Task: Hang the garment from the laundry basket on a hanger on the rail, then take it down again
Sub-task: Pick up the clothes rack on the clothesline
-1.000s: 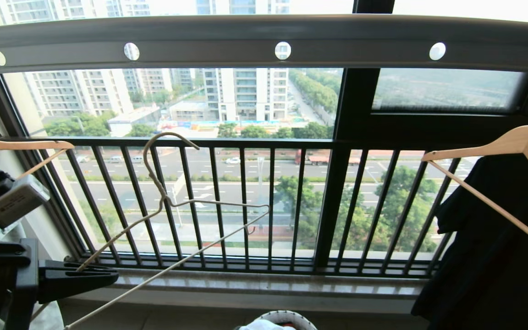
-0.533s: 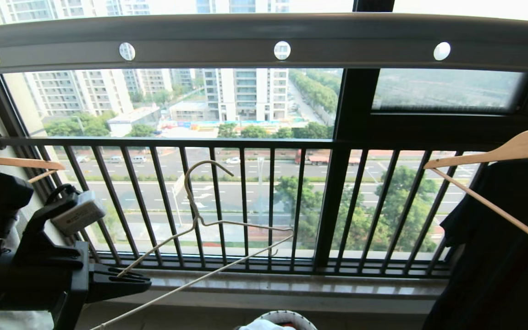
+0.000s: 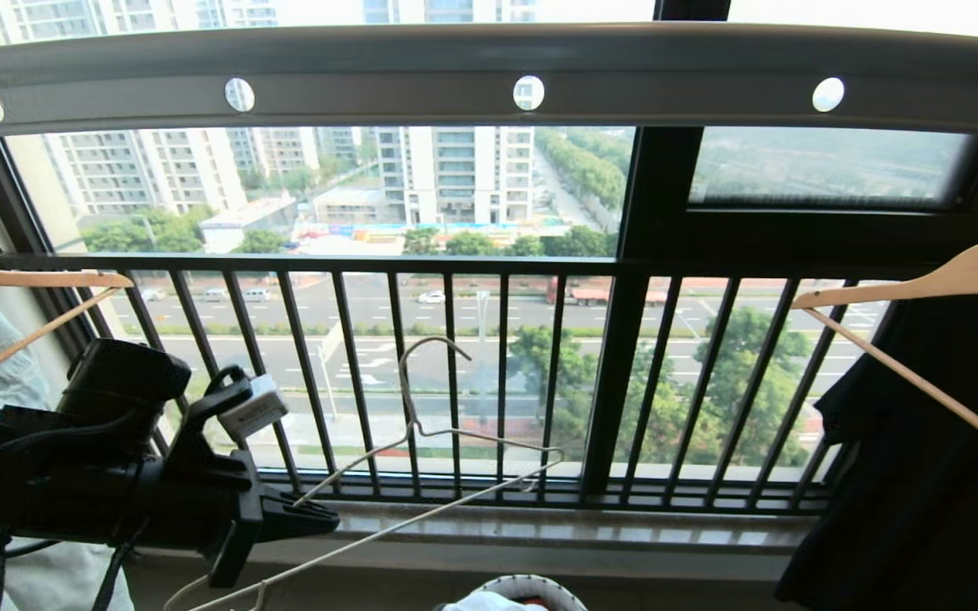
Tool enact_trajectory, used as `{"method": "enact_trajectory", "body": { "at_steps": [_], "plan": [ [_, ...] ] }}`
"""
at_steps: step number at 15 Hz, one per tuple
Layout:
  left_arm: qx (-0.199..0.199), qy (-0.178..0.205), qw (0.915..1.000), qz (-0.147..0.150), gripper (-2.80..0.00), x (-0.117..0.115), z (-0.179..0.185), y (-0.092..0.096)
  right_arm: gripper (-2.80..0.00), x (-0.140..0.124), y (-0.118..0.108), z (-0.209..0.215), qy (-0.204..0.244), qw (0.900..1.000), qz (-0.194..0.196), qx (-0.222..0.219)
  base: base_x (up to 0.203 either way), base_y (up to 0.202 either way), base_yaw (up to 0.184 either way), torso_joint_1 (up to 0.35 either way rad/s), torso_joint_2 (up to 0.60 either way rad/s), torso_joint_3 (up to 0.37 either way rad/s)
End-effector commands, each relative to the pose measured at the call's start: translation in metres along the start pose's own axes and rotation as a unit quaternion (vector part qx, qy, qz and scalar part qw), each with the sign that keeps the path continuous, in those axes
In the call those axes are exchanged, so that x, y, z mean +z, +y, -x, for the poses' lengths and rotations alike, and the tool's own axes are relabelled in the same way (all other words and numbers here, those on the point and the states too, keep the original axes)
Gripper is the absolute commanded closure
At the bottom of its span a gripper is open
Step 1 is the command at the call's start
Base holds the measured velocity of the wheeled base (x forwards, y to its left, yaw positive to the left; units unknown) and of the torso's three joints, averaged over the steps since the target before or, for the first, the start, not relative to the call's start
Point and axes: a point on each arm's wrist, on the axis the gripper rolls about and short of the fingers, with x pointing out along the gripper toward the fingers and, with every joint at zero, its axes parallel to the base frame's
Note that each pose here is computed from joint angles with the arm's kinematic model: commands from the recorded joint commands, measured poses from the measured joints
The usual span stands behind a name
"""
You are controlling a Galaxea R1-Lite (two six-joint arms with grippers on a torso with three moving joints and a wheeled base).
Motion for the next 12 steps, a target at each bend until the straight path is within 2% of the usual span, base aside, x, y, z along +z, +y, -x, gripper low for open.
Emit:
{"method": "enact_trajectory", "body": {
  "at_steps": [1,4,12],
  "plan": [
    [-0.036,0.012,0.9992,0.013,0.0,-0.0096,-0.0185,0.0057,0.0,0.0,0.0,-0.0001,0.0,1.0,0.0,0.001,0.0,0.0,0.0,0.0,0.0,0.0],
    [-0.082,-0.01,0.9964,0.017,0.0,-0.0102,-0.0186,0.0031,0.0,0.0,0.0,-0.0001,0.0,1.0,0.0,0.001,0.0,0.0,0.0,0.0,0.0,0.0],
    [-0.091,-0.002,0.9956,0.021,0.0,-0.0131,-0.0236,0.003,0.0,0.0,0.0,-0.0001,0.0,1.0,0.0,0.001,0.0,0.0,0.0,0.0,0.0,0.0]
  ]
}}
